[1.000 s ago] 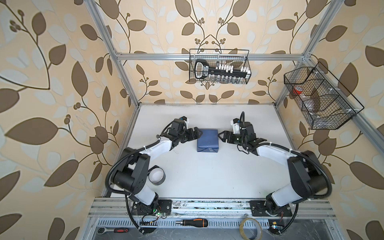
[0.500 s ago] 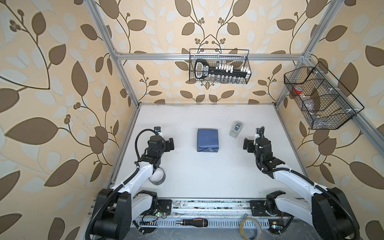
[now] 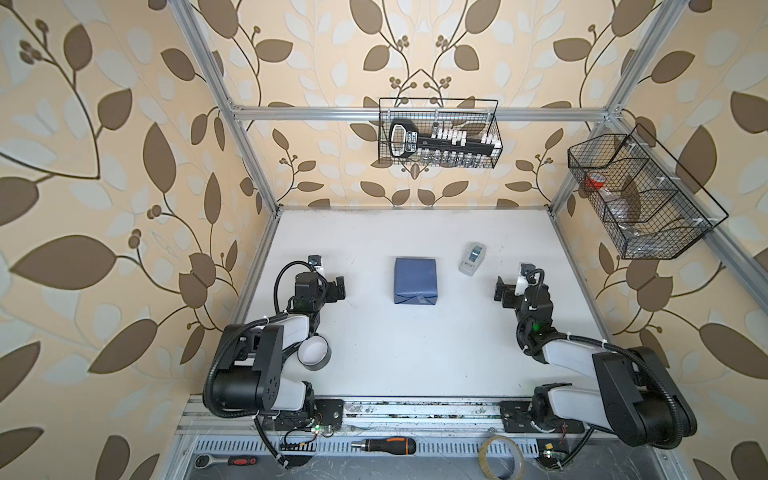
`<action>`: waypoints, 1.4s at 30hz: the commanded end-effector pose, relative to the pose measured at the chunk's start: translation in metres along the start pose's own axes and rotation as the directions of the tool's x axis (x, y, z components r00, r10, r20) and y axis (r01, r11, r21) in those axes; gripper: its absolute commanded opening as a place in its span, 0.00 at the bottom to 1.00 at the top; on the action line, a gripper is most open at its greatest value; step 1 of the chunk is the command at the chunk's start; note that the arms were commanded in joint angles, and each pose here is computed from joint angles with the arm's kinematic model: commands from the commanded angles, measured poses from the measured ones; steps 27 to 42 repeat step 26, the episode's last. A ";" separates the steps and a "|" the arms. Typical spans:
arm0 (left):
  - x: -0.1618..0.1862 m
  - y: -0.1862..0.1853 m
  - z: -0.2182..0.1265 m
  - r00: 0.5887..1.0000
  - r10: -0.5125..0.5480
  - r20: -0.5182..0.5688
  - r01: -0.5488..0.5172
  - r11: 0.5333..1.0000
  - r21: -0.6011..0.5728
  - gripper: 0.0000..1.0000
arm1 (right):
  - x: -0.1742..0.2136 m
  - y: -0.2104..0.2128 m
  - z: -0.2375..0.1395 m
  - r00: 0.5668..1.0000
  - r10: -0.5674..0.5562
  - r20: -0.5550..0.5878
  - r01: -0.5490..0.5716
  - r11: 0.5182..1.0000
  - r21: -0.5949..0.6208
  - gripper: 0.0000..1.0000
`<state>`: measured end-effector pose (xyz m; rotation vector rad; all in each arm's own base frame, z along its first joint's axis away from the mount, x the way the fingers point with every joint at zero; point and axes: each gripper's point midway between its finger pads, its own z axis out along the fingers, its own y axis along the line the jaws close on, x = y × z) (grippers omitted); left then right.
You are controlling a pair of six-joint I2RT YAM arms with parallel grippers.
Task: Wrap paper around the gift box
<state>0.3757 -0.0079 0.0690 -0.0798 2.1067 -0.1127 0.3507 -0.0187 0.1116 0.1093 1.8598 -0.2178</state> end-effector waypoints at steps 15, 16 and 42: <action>-0.009 0.003 0.006 0.998 0.023 0.063 -0.023 1.000 0.000 0.99 | -0.008 -0.020 -0.008 0.989 0.081 0.120 -0.089 0.994 0.060 1.00; -0.010 0.003 0.005 0.998 0.023 0.064 -0.023 1.000 0.001 0.99 | -0.007 -0.020 -0.008 0.990 0.080 0.116 -0.087 0.995 0.056 1.00; -0.010 0.003 0.005 0.998 0.023 0.065 -0.023 1.000 0.000 0.99 | -0.008 -0.012 -0.007 0.993 0.054 0.109 -0.057 0.998 0.025 1.00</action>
